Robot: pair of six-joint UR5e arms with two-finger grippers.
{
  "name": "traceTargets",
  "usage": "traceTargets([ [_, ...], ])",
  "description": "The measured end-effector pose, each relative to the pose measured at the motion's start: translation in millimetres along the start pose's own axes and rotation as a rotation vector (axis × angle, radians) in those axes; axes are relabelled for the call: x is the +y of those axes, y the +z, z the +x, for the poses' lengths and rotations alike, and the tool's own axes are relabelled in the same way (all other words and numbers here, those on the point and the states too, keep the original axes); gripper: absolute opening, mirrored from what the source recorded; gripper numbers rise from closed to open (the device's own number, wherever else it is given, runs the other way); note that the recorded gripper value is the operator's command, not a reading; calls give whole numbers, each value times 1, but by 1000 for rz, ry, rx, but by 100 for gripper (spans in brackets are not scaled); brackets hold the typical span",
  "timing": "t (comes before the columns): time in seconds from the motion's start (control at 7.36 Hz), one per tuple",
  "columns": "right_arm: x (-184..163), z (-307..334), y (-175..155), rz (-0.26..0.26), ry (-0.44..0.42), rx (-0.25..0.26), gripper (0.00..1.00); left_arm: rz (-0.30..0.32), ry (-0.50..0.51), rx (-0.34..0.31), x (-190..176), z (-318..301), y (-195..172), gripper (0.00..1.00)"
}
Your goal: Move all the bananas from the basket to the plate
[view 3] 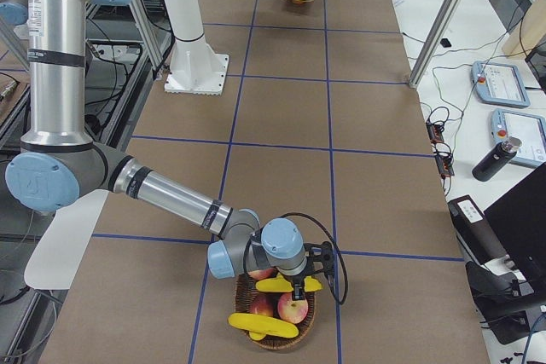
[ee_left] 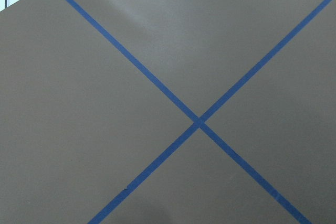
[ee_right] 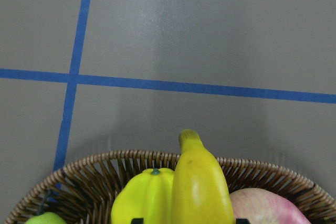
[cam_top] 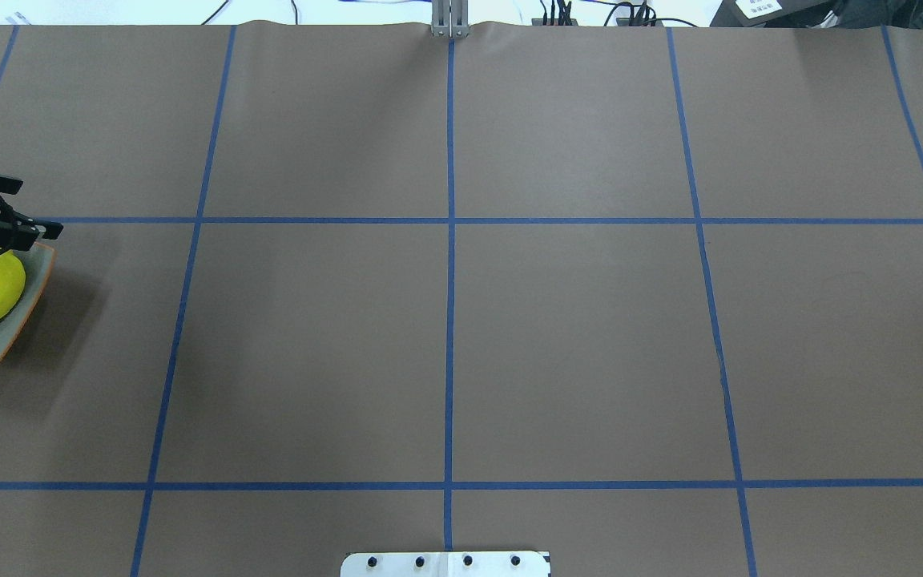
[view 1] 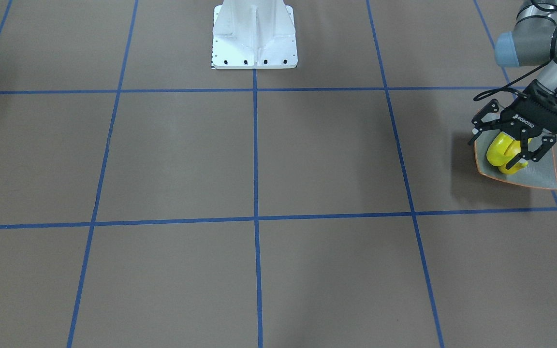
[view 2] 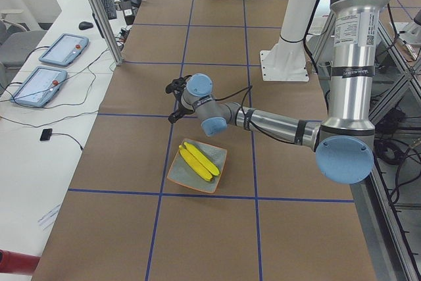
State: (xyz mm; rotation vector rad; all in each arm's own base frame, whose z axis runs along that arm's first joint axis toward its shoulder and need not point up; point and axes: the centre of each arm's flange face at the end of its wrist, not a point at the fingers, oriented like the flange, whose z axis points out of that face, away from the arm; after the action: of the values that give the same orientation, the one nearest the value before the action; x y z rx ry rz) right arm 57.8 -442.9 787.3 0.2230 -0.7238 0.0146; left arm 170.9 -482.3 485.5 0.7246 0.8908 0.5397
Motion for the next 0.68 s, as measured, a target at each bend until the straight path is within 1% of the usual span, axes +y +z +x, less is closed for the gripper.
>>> traceTargets([
  [0.14, 0, -1, 0, 1, -3, 0, 0, 0, 0, 0, 0, 0, 0, 100],
  [0.41, -5, -7, -8, 22, -30, -4, 0, -1, -1, -1, 0, -1, 1, 100],
  [0.68, -12, -15, -33, 74, -54, -11, 0, -2, -2, -2, 0, -1, 2, 100],
])
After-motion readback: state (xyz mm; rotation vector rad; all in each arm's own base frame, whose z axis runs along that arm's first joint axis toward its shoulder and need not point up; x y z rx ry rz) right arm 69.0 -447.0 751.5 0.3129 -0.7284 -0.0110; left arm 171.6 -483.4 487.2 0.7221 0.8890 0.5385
